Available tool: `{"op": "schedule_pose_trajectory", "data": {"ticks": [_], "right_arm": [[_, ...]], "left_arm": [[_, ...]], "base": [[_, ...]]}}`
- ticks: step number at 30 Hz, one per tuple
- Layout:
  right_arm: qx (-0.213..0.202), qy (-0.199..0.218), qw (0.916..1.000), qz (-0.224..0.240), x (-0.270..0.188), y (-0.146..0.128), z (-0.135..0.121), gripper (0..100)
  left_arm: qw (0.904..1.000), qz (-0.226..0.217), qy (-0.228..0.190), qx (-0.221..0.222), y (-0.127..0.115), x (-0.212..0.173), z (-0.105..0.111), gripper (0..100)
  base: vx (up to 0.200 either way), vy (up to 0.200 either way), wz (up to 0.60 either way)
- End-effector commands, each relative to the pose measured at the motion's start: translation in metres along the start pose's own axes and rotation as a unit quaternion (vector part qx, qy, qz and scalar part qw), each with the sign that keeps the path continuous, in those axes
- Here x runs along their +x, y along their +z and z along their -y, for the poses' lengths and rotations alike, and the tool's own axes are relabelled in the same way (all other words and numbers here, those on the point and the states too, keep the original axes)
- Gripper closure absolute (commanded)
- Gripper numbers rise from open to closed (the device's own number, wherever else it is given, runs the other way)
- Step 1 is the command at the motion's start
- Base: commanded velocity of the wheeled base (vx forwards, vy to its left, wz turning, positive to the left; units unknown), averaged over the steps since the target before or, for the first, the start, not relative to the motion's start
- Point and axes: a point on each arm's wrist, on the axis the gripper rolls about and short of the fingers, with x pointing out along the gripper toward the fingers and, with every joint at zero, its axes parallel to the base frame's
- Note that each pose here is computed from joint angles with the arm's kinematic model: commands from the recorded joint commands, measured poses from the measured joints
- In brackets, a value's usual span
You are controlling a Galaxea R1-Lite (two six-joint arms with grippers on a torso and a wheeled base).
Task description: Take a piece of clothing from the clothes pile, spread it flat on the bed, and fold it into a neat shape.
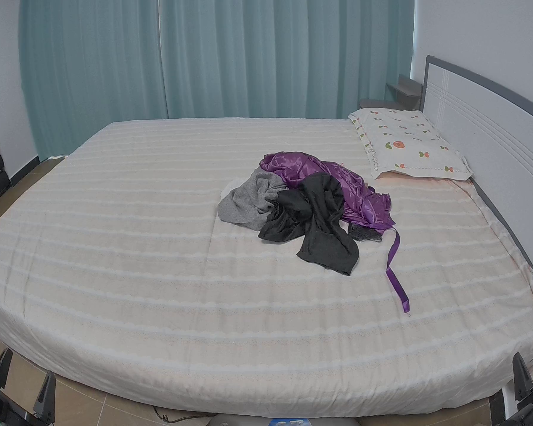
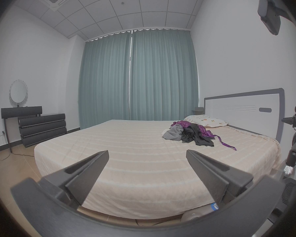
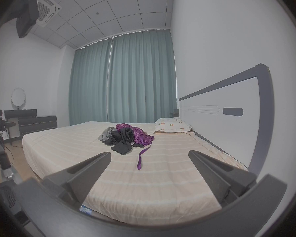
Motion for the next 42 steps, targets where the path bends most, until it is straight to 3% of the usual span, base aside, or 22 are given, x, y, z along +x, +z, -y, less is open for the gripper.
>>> {"op": "schedule_pose_trajectory", "data": {"ticks": [1, 2, 3, 4, 6, 15, 16, 20, 25, 35, 42], "right_arm": [[0.019, 0.010, 0.9984, 0.052, -0.008, 0.040, 0.000, 0], [0.034, 0.016, 0.9982, 0.047, -0.006, 0.063, 0.000, 0], [0.034, 0.017, 0.9983, 0.045, -0.006, 0.064, 0.000, 0], [0.028, 0.025, 0.9993, 0.004, 0.005, 0.064, -0.001, 0], [0.018, 0.028, 0.9989, -0.033, 0.015, 0.057, -0.001, 0], [0.026, 0.067, 0.9908, -0.114, 0.057, 0.073, -0.003, 0], [0.034, 0.077, 0.9856, -0.147, 0.077, 0.076, -0.003, 0], [0.050, 0.101, 0.9742, -0.195, 0.125, 0.078, -0.007, 0], [0.086, 0.123, 0.9634, -0.222, 0.177, 0.075, -0.020, 0], [0.160, 0.109, 0.9403, -0.280, 0.288, 0.043, -0.057, 0], [0.215, 0.058, 0.9275, -0.301, 0.365, -0.004, -0.087, 0]], "left_arm": [[1.0000, 0.000, 0.000, 0.000, -0.005, 0.000, 0.000, 0], [1.0000, 0.000, 0.000, 0.000, -0.005, 0.000, 0.000, 0], [1.0000, 0.000, 0.000, 0.000, -0.005, 0.000, 0.000, 0], [1.0000, 0.000, 0.000, 0.000, -0.005, 0.000, 0.000, 0], [1.0000, 0.000, 0.000, 0.000, -0.005, 0.000, 0.000, 0], [1.0000, 0.000, 0.000, 0.000, -0.005, 0.000, 0.000, 0], [1.0000, 0.000, 0.000, 0.000, -0.005, 0.000, 0.000, 0], [1.0000, 0.000, 0.000, 0.000, -0.005, 0.000, 0.000, 0], [1.0000, 0.000, 0.000, 0.000, -0.005, 0.000, 0.000, 0], [1.0000, 0.000, 0.000, 0.000, -0.005, 0.000, 0.000, 0], [1.0000, 0.000, 0.000, 0.000, -0.005, 0.000, 0.000, 0]], "base": [[0.000, 0.000, 0.00], [0.000, 0.000, 0.00], [0.000, 0.000, 0.00], [0.000, 0.000, 0.00], [0.000, 0.000, 0.00], [0.000, 0.000, 0.00], [0.000, 0.000, 0.00], [0.000, 0.000, 0.00], [0.000, 0.000, 0.00], [0.000, 0.000, 0.00], [0.000, 0.000, 0.00]]}}
